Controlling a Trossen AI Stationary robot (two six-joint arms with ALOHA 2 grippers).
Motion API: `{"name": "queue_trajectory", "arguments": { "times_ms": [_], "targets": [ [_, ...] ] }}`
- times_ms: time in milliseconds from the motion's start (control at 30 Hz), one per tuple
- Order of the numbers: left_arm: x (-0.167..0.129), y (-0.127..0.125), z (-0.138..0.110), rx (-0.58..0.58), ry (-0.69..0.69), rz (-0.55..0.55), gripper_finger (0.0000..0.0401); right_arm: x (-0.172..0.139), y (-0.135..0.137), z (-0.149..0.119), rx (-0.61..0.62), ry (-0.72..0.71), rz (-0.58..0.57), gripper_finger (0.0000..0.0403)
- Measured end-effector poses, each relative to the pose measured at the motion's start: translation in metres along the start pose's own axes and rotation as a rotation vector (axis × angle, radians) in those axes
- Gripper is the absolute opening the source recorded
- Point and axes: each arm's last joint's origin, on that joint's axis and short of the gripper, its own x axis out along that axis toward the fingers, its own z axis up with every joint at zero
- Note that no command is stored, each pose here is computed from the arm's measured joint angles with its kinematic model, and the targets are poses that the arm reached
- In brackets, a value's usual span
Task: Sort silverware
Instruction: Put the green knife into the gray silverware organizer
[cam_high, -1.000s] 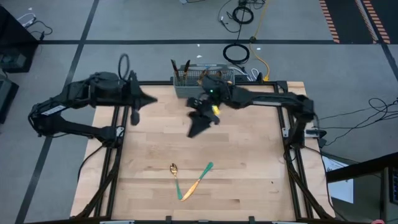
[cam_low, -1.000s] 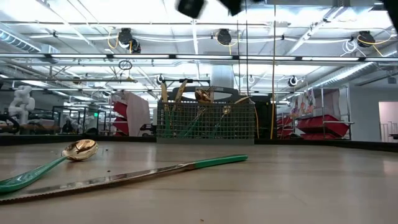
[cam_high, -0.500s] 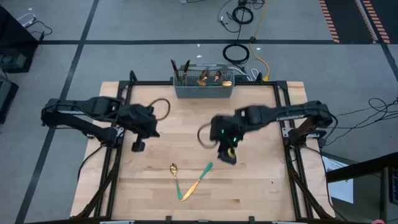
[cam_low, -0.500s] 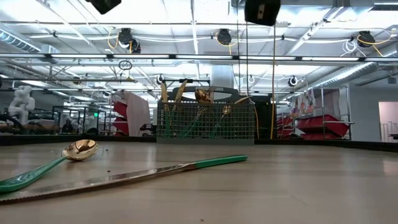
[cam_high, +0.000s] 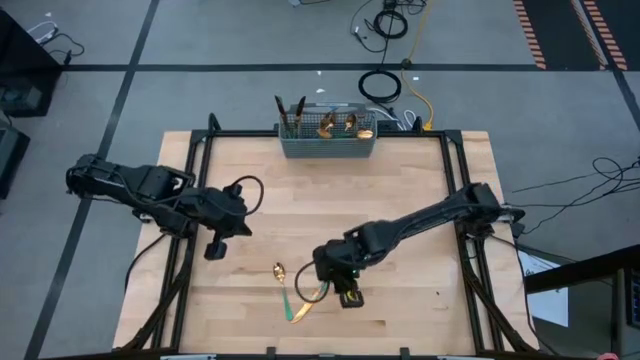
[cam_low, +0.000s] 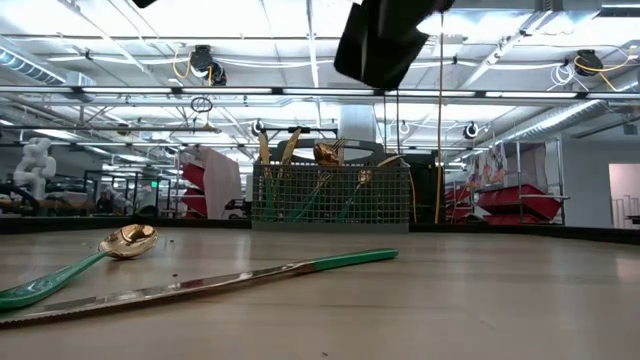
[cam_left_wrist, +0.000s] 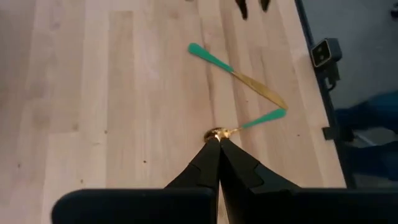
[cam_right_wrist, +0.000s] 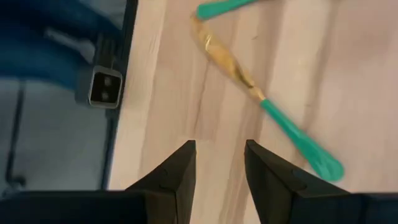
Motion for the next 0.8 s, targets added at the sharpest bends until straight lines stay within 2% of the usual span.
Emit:
{"name": "queue_trajectory", "arguments": {
  "times_ms": [133,267,467,800],
  "targets": [
    [0.000,-0.002,0.000,-0.070,-0.011,0.042,0.0011,0.013,0.005,0.001,-0.158,0.042,-0.019,0.0139],
    [0.000,-0.002,0.000,-0.153,-0.034,0.098,0.0011,0.012,0.011,0.002,-0.299,0.029,-0.047,0.0173],
    [0.000,-0.001,0.000,-0.220,-0.069,0.182,0.0011,0.018,0.008,0.006,-0.392,0.009,-0.144,0.0219],
    [-0.001,-0.001,0.001,-0.319,-0.108,0.241,0.0011,0.081,-0.023,0.001,-0.524,0.137,-0.204,0.0223]
  ]
}}
